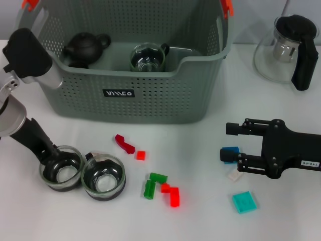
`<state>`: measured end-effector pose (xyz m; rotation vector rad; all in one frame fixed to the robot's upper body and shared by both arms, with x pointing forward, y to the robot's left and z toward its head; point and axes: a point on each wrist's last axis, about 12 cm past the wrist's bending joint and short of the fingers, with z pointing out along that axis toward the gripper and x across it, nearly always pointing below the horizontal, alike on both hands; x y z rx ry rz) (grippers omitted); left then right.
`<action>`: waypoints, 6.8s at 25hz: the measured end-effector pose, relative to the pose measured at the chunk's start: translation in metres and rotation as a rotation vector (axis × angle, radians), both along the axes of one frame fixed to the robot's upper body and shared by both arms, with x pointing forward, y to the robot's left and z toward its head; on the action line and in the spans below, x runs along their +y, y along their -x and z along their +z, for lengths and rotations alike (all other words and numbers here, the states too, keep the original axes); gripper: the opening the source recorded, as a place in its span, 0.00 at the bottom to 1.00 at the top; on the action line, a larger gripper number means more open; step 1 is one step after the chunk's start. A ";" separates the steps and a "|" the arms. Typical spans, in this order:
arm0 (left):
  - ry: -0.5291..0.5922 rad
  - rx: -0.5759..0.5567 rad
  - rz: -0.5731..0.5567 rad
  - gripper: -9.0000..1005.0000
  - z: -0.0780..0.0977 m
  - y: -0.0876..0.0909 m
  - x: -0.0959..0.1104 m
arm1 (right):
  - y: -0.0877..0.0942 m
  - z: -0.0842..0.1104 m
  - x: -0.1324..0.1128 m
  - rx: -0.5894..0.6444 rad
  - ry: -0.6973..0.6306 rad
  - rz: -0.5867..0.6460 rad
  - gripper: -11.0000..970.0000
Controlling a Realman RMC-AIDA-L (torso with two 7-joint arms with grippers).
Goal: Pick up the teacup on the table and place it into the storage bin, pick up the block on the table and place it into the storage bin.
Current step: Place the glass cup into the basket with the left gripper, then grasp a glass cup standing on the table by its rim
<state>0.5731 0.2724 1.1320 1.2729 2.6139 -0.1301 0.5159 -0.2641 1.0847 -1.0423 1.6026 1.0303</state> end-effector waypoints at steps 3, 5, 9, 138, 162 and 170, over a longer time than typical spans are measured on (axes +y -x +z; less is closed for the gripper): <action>0.034 -0.025 -0.001 0.04 0.005 0.001 0.004 | 0.000 0.000 -0.001 0.000 0.001 -0.001 0.69; 0.100 -0.044 -0.007 0.04 0.012 0.002 0.010 | 0.000 0.000 -0.001 0.001 0.001 -0.001 0.69; 0.340 -0.083 -0.031 0.04 0.030 0.007 0.032 | 0.000 0.001 -0.001 -0.001 -0.004 -0.001 0.69; 0.824 -0.084 -0.096 0.72 0.028 0.065 0.045 | -0.002 0.005 -0.002 0.052 -0.035 -0.011 0.69; 0.188 0.084 0.048 0.72 0.016 0.016 -0.037 | -0.003 0.005 -0.004 0.054 -0.032 -0.015 0.69; 0.092 0.059 0.029 0.72 0.010 0.012 -0.055 | -0.003 0.005 -0.004 0.054 -0.030 -0.020 0.69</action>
